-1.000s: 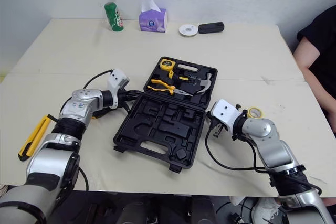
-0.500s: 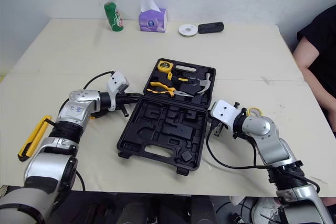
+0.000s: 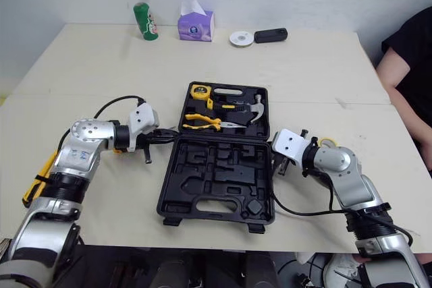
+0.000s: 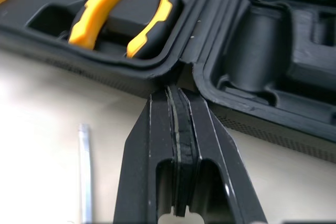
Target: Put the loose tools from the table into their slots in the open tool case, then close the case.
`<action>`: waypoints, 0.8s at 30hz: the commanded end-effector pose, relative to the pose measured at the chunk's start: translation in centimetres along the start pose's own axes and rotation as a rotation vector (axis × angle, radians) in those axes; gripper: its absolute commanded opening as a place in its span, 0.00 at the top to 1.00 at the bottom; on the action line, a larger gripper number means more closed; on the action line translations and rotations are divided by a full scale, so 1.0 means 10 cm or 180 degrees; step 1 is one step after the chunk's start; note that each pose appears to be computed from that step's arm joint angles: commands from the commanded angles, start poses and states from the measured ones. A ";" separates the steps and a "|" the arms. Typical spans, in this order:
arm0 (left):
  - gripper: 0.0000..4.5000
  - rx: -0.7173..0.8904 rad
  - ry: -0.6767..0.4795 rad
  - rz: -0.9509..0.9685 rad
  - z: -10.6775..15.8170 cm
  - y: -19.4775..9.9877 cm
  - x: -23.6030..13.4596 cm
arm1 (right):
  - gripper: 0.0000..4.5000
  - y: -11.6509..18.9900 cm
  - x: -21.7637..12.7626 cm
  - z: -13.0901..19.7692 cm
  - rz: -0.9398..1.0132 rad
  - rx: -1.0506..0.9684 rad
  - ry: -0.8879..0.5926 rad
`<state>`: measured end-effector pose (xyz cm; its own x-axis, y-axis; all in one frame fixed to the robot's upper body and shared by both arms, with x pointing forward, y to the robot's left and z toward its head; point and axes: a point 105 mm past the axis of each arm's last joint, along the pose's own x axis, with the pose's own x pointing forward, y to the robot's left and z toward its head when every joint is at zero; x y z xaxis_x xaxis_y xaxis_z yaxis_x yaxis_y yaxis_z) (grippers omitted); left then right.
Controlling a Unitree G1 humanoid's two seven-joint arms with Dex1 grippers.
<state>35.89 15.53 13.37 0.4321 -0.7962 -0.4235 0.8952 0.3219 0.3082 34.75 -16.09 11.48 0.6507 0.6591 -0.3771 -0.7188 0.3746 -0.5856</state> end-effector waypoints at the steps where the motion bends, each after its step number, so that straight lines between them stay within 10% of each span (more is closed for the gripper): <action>1: 1.00 0.0221 -0.0178 -0.0128 0.20 -0.13 0.01 | 0.99 0.14 0.14 0.35 0.0231 -0.0227 -0.0416; 24: 1.00 -0.0354 -0.0013 0.0278 -0.11 -0.35 -0.32 | 0.99 0.49 0.19 0.56 0.0557 -0.0102 -0.0565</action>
<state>32.19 19.50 12.19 0.5603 -0.7073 -0.4311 0.8270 0.5067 0.2435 32.32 -12.06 10.83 0.5350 0.7430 -0.4022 -0.7993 0.2909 -0.5258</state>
